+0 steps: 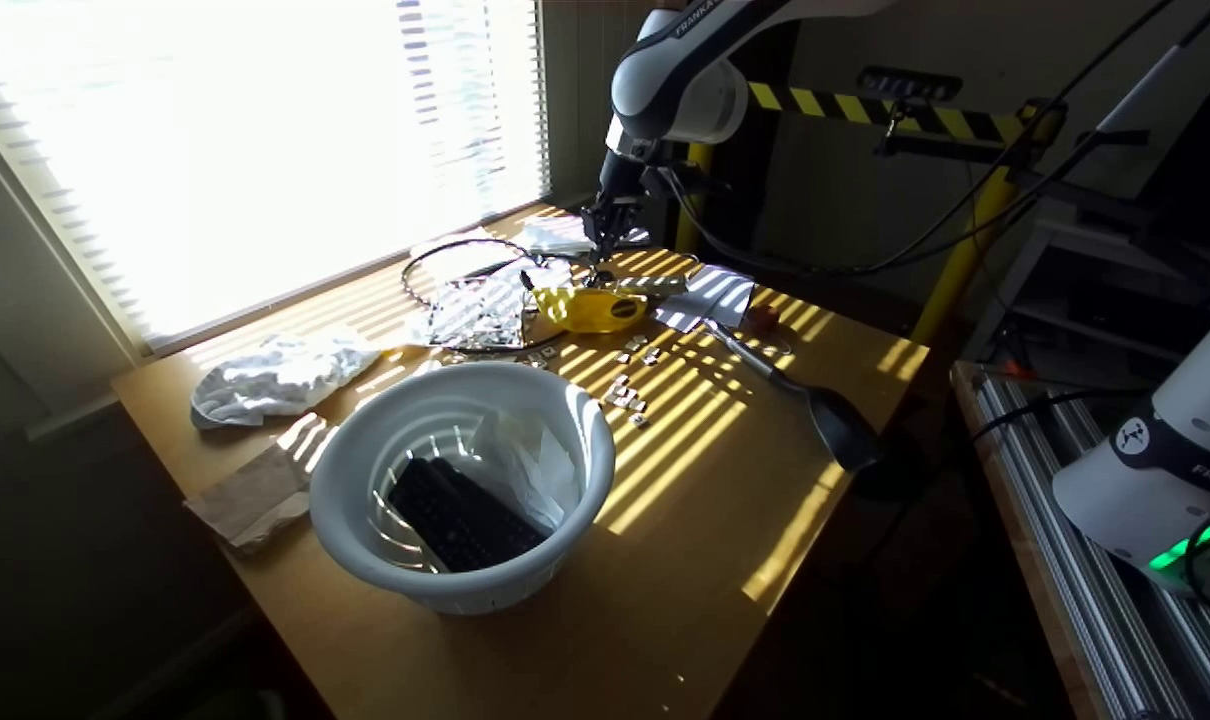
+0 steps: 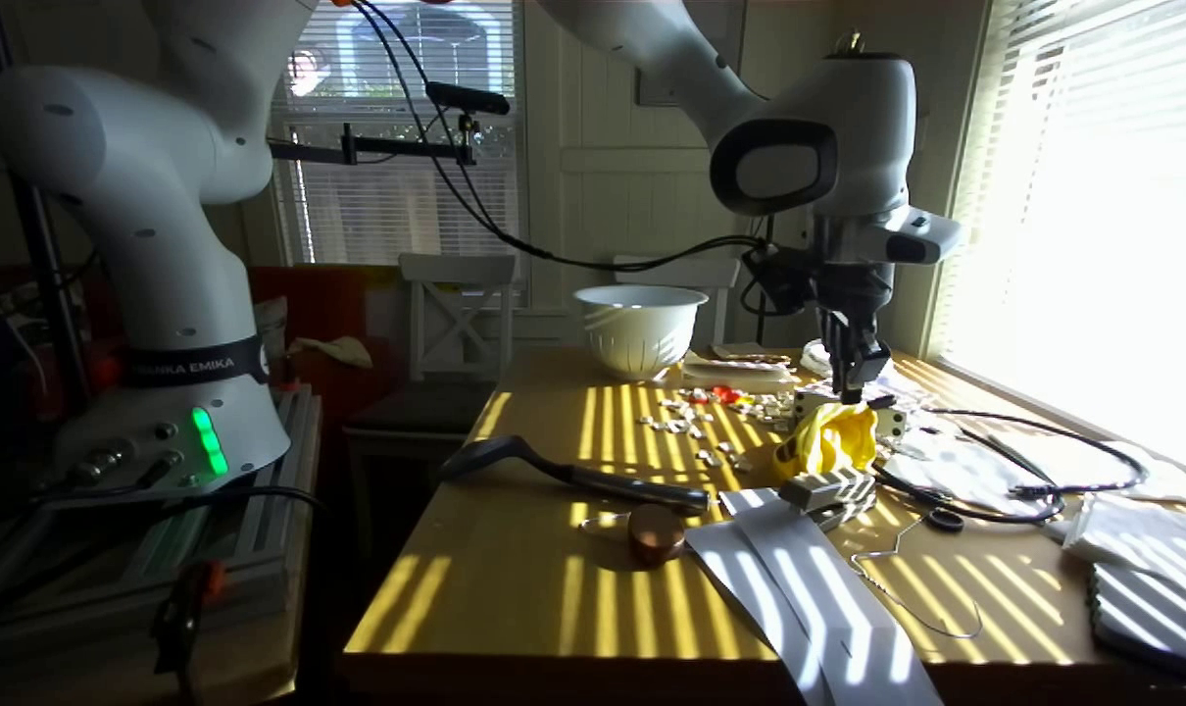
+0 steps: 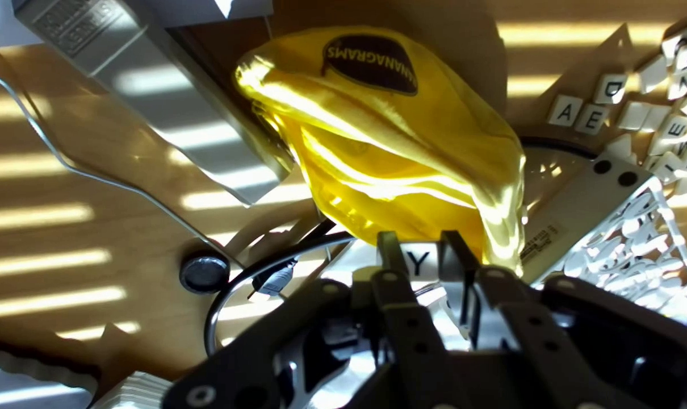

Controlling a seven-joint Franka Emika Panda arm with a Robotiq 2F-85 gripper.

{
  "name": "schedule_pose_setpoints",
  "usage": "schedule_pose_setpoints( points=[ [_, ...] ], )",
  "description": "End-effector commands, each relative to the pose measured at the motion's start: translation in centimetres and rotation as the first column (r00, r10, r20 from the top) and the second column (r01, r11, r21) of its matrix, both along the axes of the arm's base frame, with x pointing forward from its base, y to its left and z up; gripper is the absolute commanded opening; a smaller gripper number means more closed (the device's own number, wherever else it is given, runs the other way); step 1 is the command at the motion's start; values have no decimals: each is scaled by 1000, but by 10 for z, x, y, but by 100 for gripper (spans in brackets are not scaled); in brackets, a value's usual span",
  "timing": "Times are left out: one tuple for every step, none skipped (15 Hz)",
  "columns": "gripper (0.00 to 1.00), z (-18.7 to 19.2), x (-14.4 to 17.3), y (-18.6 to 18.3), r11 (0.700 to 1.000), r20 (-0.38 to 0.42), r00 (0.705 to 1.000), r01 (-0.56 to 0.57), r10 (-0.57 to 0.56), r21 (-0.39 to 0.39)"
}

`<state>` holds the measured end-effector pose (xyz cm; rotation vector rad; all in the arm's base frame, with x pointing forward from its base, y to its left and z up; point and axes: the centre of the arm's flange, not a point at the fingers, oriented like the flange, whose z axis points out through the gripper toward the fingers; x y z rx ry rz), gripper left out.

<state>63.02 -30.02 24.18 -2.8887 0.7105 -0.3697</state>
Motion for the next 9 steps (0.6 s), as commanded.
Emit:
schedule_pose_setpoints(
  points=[
    [5,-7,7,-2,1000,1,1000,6,-6,22],
    [5,-9,8,-3,1000,4,1000,10,-10,23],
    [5,-12,10,-6,999,6,1000,7,-8,38],
    [5,-13,12,-9,999,12,1000,5,-5,47],
    [5,-15,14,-11,998,15,1000,6,-6,55],
    [5,-17,18,-14,998,16,1000,5,-6,69],
    [5,-19,23,-16,997,18,1000,8,-9,79],
    [5,-21,27,-18,995,18,1000,7,-9,95],
    [5,-23,33,-20,993,7,1000,8,-9,117]
  ],
)
